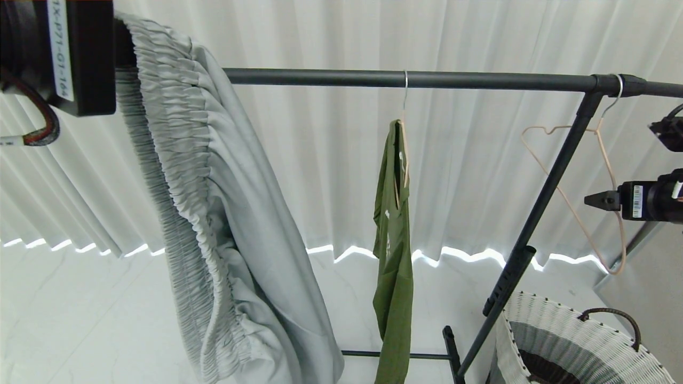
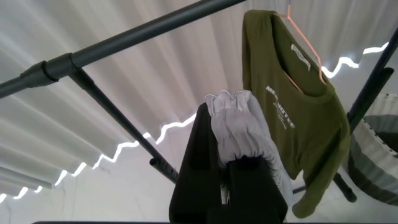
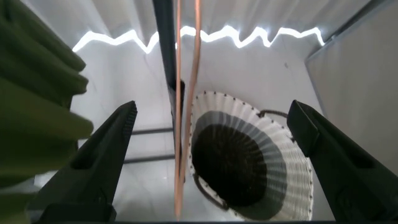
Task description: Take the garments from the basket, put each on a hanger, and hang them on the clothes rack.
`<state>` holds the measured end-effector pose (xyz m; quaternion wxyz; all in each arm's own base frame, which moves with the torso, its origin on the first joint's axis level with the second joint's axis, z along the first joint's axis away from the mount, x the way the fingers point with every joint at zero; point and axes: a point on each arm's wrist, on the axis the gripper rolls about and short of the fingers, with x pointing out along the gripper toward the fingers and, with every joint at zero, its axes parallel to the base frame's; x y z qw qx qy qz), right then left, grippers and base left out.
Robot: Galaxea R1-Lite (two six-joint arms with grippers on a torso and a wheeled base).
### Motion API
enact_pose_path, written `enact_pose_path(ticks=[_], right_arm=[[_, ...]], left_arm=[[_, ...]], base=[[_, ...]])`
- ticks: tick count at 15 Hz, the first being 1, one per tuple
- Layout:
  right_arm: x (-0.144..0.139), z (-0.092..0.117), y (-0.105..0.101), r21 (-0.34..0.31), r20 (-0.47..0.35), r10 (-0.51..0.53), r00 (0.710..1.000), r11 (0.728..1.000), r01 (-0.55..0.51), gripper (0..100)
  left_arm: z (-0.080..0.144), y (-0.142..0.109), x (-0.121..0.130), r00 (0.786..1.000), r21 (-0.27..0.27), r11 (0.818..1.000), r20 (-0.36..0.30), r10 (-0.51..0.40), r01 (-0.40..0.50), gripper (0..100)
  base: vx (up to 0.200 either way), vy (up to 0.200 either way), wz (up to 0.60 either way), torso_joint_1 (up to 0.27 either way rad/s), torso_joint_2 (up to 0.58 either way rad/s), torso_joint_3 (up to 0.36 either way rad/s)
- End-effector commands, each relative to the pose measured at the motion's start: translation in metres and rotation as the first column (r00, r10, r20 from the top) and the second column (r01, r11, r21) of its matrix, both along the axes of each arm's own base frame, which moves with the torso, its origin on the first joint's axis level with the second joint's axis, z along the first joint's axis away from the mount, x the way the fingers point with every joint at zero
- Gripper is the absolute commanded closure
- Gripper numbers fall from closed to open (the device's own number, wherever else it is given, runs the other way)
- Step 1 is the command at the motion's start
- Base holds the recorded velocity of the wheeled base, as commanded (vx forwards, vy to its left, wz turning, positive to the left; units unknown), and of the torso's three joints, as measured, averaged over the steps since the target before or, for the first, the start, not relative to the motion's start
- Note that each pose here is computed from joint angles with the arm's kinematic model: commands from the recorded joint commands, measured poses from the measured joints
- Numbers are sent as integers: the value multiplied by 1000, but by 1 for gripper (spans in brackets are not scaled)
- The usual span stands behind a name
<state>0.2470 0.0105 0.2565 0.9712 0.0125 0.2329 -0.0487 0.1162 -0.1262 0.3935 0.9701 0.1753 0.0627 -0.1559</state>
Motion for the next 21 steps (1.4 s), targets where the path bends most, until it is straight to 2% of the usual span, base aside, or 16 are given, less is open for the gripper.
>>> enact_pose_path(ticks=[1,4,6,17,18,21], right_arm=[[30,-13,1,2,-45,-4,999,1000,4,0],[56,-9,-2,43,-29,-39,999,998,40,0],[62,-11,-1,43,-37,-39,999,998,41,0],[52,-11,-1,58,-75,-46,996,997,50,0],[52,-11,-1,58,-75,-46,996,997,50,100],[52,-11,-1,59,-77,-47,996,997,51,100]], left_arm=[[-1,0,1,1000,2,1000,-2,5,-5,100],[-3,1,5,1000,12,1000,-9,29,-28,100],[-5,1,7,999,15,999,-14,32,-32,100],[-6,1,7,999,20,999,-17,32,-32,100],[-6,1,6,999,18,999,-16,32,-32,100],[-6,1,6,999,17,999,-16,32,-32,100]], base=[[0,0,0,0,0,0],[0,0,0,0,0,0],[0,0,0,0,0,0],[0,0,0,0,0,0],[0,0,0,0,0,0],[0,0,0,0,0,0]])
